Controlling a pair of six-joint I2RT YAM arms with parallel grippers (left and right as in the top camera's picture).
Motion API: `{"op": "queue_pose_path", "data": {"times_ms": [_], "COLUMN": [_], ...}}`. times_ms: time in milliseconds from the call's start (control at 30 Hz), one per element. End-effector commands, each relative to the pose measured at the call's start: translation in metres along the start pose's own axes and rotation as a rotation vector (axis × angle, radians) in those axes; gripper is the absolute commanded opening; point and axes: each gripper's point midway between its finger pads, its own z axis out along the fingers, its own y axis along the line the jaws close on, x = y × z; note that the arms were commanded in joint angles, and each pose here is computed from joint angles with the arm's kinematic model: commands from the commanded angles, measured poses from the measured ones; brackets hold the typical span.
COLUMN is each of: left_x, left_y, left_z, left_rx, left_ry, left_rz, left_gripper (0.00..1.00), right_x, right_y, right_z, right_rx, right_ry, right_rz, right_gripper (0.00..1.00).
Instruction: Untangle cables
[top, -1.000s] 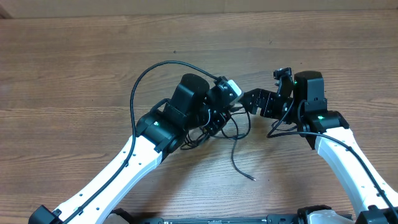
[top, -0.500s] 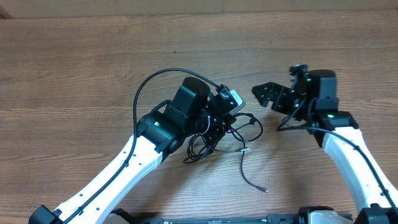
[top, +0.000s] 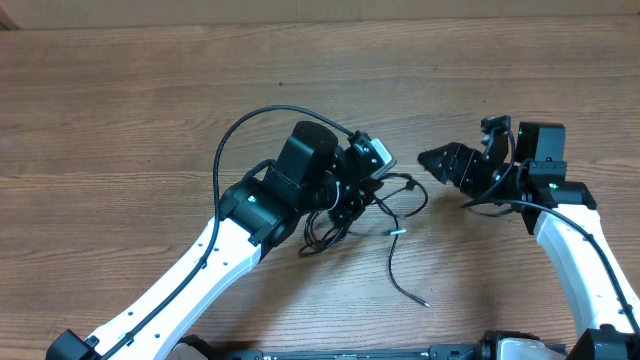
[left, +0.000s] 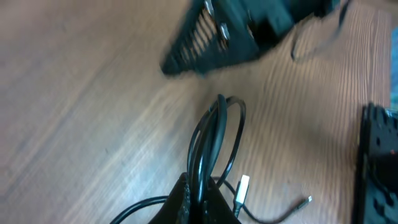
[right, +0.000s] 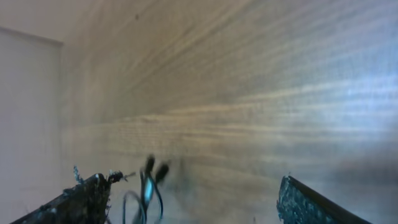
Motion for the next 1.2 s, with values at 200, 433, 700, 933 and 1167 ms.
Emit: {"op": "queue_pose_path", "data": {"times_ms": [200, 433, 700, 933, 1167], "left_x": [-0.027, -0.027, -0.026, -0.028, -0.028], "left_y": [0.011, 0.011, 0.027, 0.037, 0.033], "left_z": [-0.009, -0.009, -0.011, -0.013, -0.011], "left_rx": [-0.087, -0.087, -0.175, -0.231, -0.204], "left_ry": [-0.087, -0.088, -0.085, -0.099, -0.111], "left_rz": [-0.015, -0.018, -0.057, -0.123, -0.226], "left_gripper": [0.04, 0.04, 0.04, 0.04, 0.04], "right_x": [0.017, 0.034, 0.052, 0.052, 0.040], "right_y": [0.024, 0.043, 0.058, 0.060, 0.067], "right_z": [-0.005, 0.005, 0.015, 0.015, 0.017], "right_rx": [-0.103, -0.142, -0.152, -0.153, -0.168], "right_ry": [0.079, 0.136, 0.189, 0.191, 0.149], "right_rz": [-0.104, -0.160, -0.214, -0.179, -0.104], "right_gripper": [0.80, 0.79, 0.76, 0.71, 0.68]}}
